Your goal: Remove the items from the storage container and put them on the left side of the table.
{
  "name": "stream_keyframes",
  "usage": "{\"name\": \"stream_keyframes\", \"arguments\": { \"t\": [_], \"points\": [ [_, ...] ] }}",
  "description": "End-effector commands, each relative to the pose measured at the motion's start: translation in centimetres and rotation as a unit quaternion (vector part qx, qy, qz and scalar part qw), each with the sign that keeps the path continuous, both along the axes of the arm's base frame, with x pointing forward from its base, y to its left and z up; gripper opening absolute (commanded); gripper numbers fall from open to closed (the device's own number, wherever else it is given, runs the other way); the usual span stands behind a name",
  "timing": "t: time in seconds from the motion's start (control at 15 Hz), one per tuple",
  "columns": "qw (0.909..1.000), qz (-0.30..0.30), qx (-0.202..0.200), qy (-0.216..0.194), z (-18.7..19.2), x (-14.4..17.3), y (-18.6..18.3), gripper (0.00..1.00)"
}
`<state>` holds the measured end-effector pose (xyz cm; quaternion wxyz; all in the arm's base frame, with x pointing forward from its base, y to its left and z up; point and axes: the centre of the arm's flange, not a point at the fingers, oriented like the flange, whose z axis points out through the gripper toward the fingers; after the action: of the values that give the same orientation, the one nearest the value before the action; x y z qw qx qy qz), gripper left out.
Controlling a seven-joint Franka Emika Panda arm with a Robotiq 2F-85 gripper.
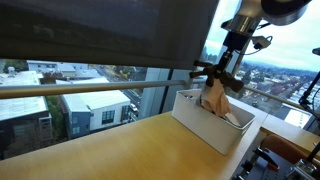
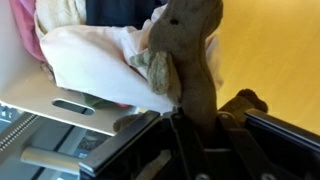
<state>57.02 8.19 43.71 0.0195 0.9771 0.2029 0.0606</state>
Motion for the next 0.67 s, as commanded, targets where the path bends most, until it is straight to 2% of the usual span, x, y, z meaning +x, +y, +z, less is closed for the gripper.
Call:
{"name": "stream_keyframes", "arguments": {
  "t": [0.0, 0.27, 0.6],
  "points": [
    [0.9987, 0.051, -0.007, 0.001, 3.1, 0.5, 9.0, 0.04],
    [0.9942, 0.107, -0.014, 0.003, 4.9, 2.0, 19.0, 0.04],
    [0.9897, 0.141, -0.016, 0.020, 4.8, 4.0, 24.9, 0.04]
  ]
}}
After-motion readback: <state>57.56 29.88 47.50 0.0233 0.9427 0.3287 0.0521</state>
